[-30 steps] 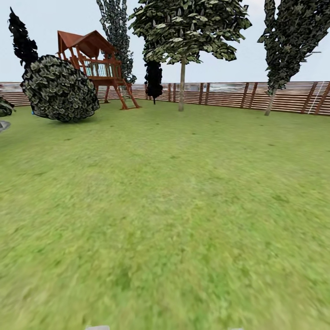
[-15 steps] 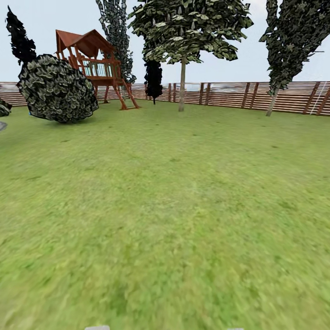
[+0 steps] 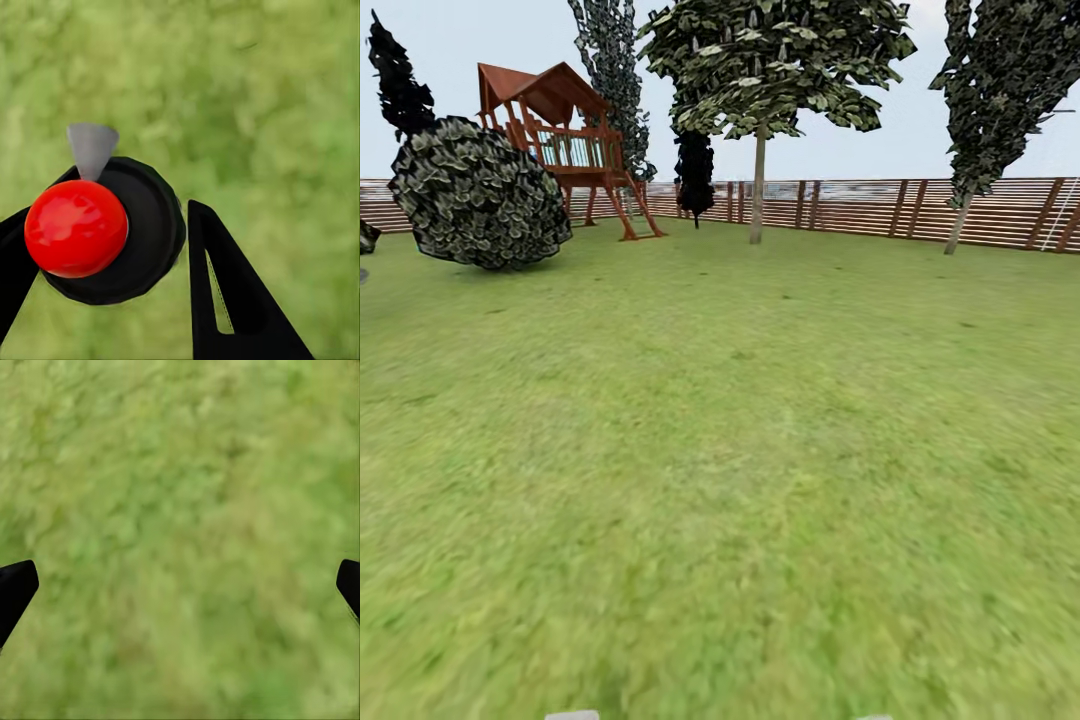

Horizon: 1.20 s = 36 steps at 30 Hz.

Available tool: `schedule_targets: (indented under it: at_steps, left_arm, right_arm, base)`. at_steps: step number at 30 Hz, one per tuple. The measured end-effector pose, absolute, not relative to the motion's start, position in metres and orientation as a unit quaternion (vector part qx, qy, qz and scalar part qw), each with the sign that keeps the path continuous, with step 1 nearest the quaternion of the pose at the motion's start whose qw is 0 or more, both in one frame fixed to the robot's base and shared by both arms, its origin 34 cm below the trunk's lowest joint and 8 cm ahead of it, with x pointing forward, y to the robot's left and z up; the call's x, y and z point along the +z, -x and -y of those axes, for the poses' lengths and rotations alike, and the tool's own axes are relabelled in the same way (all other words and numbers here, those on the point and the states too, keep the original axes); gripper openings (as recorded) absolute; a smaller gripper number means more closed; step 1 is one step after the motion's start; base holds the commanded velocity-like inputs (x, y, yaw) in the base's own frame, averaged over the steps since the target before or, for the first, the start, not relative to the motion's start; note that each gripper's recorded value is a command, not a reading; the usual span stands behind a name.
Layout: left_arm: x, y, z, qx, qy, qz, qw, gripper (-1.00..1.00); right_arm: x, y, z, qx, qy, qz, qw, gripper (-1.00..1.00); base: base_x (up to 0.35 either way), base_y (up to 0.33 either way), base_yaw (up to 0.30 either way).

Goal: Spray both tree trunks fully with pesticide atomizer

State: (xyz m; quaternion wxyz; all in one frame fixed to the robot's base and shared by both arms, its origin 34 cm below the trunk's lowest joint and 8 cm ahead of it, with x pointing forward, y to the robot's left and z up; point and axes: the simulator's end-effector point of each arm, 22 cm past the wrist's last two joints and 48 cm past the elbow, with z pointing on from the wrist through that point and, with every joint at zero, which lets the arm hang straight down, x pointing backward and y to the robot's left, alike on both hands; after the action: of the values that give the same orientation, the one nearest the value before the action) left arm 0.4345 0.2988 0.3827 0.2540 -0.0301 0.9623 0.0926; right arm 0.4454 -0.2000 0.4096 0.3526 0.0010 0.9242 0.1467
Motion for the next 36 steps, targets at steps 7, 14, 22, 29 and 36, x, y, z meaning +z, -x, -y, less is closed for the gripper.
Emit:
schedule_targets:
  at_steps: [7,14,22,29,36]
  left_arm:
    - [0.3828,-0.4345,-0.3,0.094,0.03,-0.962,0.254,-1.0]
    - [0.3827,-0.4342,-0.2999,0.093,0.03,-0.962,0.254,-1.0]
    - [0.3826,-0.434,-0.2997,0.093,0.03,-0.962,0.253,-1.0]
    - [0.3826,-0.434,-0.2998,0.093,0.03,-0.962,0.253,-1.0]
    - [0.3826,-0.434,-0.2998,0.093,0.03,-0.962,0.253,-1.0]
  right_arm:
    - [0.4096,-0.4453,0.1998,0.147,-0.001,-0.924,0.353,1.0]
    - [0.4095,-0.4451,0.1997,0.147,-0.001,-0.924,0.352,1.0]
    - [0.4096,-0.4453,0.1997,0.147,-0.001,-0.924,0.353,1.0]
    - [0.4096,-0.4454,0.1999,0.147,-0.001,-0.924,0.353,1.0]
    - [0.4095,-0.4452,0.2002,0.147,-0.001,-0.924,0.352,1.0]
  base:
    - [0.339,0.0,0.0]
    - [0.34,0.0,0.0]
    - [0.34,0.0,0.0]
    - [0.339,0.0,0.0]
    - [0.339,0.0,0.0]
